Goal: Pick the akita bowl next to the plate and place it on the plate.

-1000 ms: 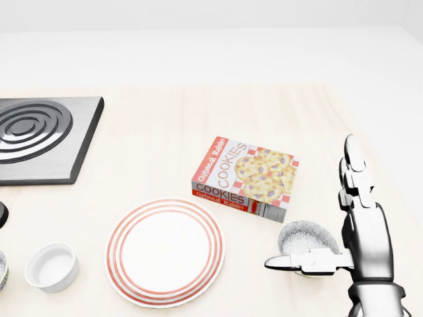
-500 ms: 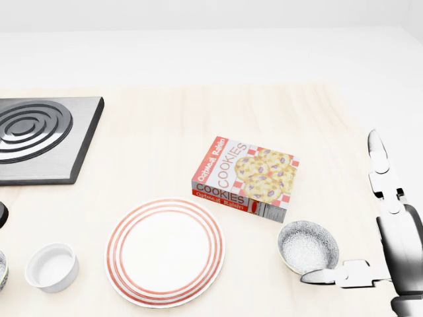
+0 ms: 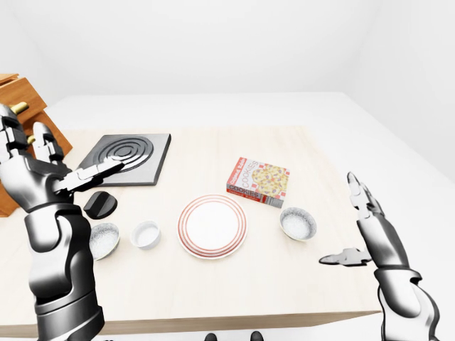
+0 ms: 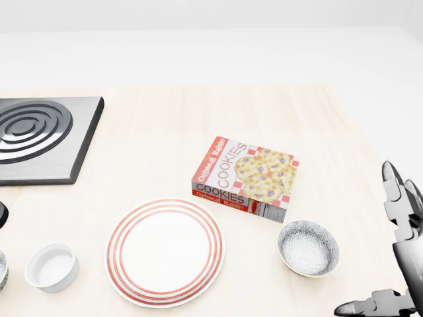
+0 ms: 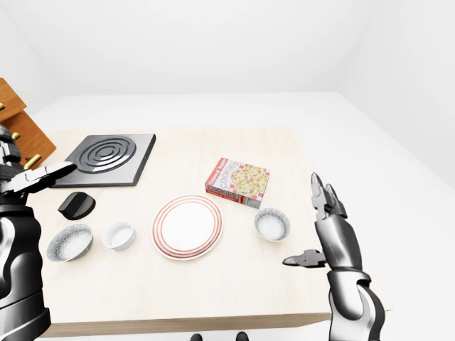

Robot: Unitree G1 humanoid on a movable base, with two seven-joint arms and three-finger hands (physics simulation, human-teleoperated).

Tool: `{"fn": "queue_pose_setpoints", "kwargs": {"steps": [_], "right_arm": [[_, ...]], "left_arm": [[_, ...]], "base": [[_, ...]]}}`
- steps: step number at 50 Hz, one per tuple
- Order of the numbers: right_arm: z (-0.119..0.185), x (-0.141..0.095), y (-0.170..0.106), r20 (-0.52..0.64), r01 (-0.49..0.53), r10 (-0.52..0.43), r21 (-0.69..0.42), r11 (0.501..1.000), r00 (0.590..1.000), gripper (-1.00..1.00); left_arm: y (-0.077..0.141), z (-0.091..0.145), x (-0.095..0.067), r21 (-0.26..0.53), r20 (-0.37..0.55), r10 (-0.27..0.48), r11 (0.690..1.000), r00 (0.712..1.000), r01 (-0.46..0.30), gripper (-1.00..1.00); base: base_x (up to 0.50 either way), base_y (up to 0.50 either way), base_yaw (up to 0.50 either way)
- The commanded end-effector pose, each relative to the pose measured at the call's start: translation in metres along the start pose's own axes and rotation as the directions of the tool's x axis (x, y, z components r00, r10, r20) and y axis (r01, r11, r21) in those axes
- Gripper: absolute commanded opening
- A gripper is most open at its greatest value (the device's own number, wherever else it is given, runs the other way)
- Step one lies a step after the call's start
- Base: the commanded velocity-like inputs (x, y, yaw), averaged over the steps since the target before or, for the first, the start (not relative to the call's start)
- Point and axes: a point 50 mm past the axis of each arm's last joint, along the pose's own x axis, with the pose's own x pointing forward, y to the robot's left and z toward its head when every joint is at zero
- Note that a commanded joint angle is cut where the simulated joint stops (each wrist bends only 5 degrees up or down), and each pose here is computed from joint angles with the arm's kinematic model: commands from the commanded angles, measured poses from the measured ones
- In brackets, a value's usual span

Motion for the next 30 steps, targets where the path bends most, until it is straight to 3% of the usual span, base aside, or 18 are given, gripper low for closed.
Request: {"fn": "queue_pose_setpoints", "kwargs": {"steps": [1,16,27,28,30], "right_arm": [[-0.013,-0.015,0.007,-0.114,-0.022,0.012,-0.089,0.996,0.993,1.0],[-0.021,-0.018,0.021,-0.164,0.006,-0.047,-0.242,0.97,0.985,1.0],[-0.021,-0.018,0.022,-0.157,0.007,-0.05,-0.26,0.966,0.986,1.0],[-0.017,-0.013,0.029,-0.116,0.077,-0.131,-0.383,0.921,0.985,1.0],[-0.014,-0.011,0.033,-0.077,0.098,-0.143,-0.421,0.902,0.987,1.0]], "left_arm": [[0.001,-0.005,0.0,0.008,-0.021,0.004,1.0,1.0,-0.004,1.0],[0.002,-0.006,0.0,0.009,-0.024,0.004,1.0,1.0,-0.004,1.0],[0.002,-0.005,0.0,0.009,-0.023,0.005,1.0,1.0,-0.004,1.0],[0.002,-0.009,-0.002,0.016,-0.038,0.004,1.0,0.999,-0.004,1.0],[0.003,-0.011,-0.002,0.017,-0.044,0.005,1.0,0.999,-0.005,1.0]], "base": [[0.0,0.0,0.0],[0.0,0.0,0.0],[0.0,0.0,0.0],[0.0,0.0,0.0],[0.0,0.0,0.0]]}}
